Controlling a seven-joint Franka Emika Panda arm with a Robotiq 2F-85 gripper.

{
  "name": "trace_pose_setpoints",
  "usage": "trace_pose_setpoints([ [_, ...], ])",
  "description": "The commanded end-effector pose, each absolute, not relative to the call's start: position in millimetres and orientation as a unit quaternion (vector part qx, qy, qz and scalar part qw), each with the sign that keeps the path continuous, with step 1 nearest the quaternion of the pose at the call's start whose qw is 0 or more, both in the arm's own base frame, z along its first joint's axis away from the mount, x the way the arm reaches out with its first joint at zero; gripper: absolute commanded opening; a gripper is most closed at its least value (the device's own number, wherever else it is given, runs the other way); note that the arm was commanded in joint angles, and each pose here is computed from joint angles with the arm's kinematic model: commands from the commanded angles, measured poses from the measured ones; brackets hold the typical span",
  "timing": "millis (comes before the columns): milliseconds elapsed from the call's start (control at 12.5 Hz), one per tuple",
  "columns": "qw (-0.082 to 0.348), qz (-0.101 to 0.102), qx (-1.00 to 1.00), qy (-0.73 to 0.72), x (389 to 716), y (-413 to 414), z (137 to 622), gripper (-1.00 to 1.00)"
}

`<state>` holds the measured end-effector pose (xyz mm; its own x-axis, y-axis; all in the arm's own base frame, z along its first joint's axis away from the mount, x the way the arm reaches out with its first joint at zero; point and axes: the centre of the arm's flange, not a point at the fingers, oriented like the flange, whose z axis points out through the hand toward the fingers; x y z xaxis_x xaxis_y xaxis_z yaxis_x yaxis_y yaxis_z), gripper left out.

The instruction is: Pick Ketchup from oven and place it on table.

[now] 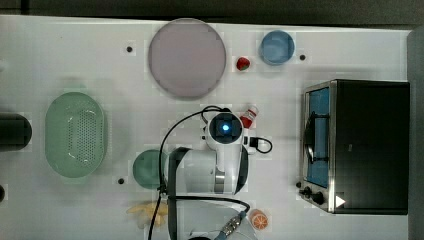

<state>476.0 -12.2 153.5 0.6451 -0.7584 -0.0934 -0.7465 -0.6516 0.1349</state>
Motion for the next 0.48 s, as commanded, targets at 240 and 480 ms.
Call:
trace_pose_setpoints([
  [240, 0.002, 0.003, 0.906, -0.422, 516.3, -12.9, 256.1, 1.00],
  [480, -0.015, 0.026, 0.905, -0.424, 530.2, -14.8, 353.1, 1.00],
])
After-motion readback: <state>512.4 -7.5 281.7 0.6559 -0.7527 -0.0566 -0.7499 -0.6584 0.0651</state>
